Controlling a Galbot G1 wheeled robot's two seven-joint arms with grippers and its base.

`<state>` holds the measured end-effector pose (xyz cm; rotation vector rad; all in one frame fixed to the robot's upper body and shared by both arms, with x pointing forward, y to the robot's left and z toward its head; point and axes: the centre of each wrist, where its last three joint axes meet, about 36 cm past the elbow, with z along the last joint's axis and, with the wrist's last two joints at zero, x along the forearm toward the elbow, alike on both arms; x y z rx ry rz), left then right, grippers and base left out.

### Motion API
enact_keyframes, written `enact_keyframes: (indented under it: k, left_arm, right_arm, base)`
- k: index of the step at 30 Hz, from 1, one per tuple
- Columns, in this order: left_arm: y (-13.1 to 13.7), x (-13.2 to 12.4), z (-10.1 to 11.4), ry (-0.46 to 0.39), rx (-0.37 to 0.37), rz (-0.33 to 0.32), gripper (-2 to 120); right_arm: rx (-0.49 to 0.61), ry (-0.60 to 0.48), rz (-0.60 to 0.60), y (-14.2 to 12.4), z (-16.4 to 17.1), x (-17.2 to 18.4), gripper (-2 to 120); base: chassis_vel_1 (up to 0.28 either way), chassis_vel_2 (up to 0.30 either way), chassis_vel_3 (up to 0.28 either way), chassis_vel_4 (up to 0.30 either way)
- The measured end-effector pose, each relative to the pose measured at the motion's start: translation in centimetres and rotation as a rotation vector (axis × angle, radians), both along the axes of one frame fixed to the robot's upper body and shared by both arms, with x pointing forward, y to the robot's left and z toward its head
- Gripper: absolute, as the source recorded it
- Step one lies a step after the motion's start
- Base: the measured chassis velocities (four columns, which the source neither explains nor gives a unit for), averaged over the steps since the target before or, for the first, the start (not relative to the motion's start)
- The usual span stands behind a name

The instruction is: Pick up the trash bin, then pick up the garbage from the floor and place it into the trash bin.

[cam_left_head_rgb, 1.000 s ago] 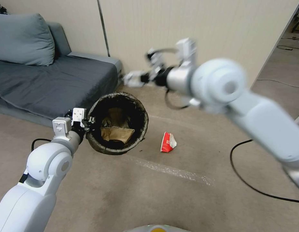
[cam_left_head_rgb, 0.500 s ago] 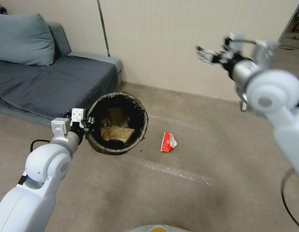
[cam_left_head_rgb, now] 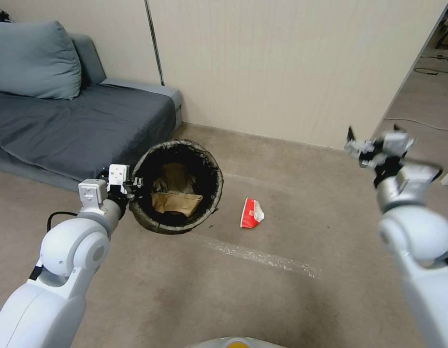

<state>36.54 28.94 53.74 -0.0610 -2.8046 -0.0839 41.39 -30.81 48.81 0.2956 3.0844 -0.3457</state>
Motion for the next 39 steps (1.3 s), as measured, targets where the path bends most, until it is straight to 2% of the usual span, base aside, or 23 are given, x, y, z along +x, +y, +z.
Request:
enact_keyframes:
  k: [3,9,11,12,15,20,28,39]
  left_arm:
    - [0.1,-0.3,0.0,0.003,0.005,0.002,1]
    - [0.3,-0.5,0.1,0.000,0.011,0.008,1]
    - [0.4,-0.6,0.2,-0.002,0.013,0.010,1]
    - [0.4,-0.6,0.2,-0.002,0.013,0.010,1]
    - [0.4,-0.5,0.3,-0.003,0.013,0.009,1]
    - [0.5,-0.4,0.2,-0.003,0.014,0.010,1]
    - [0.6,-0.1,0.2,-0.002,0.017,0.009,1]
    - [0.4,0.3,-0.2,0.009,0.017,0.003,1]
  right_arm:
    - [0.030,0.117,0.003,0.6,-1.2,3.1,100]
    - [0.042,0.216,0.020,1.8,-3.6,7.3,100]
    - [0.090,0.302,0.029,2.7,-5.3,10.0,100]
    - [0.090,0.302,0.029,2.7,-5.3,10.0,100]
    - [0.160,0.379,0.030,4.7,-7.4,13.6,100]
    - [0.219,0.457,0.021,6.7,-9.8,15.9,100]
    - [0.247,0.548,0.004,7.9,-13.0,17.1,100]
    - [0.286,0.661,-0.002,11.0,-17.2,19.3,100]
  base:
    - [0.000,0.000,0.000,0.000]
    - [0.000,0.000,0.000,0.000]
    - [0.000,0.000,0.000,0.000]
    - [0.000,0.000,0.000,0.000]
    - [0.000,0.000,0.000,0.000]
    - [0.000,0.000,0.000,0.000]
    - [0.000,0.000,0.000,0.000]
    - [0.000,0.000,0.000,0.000]
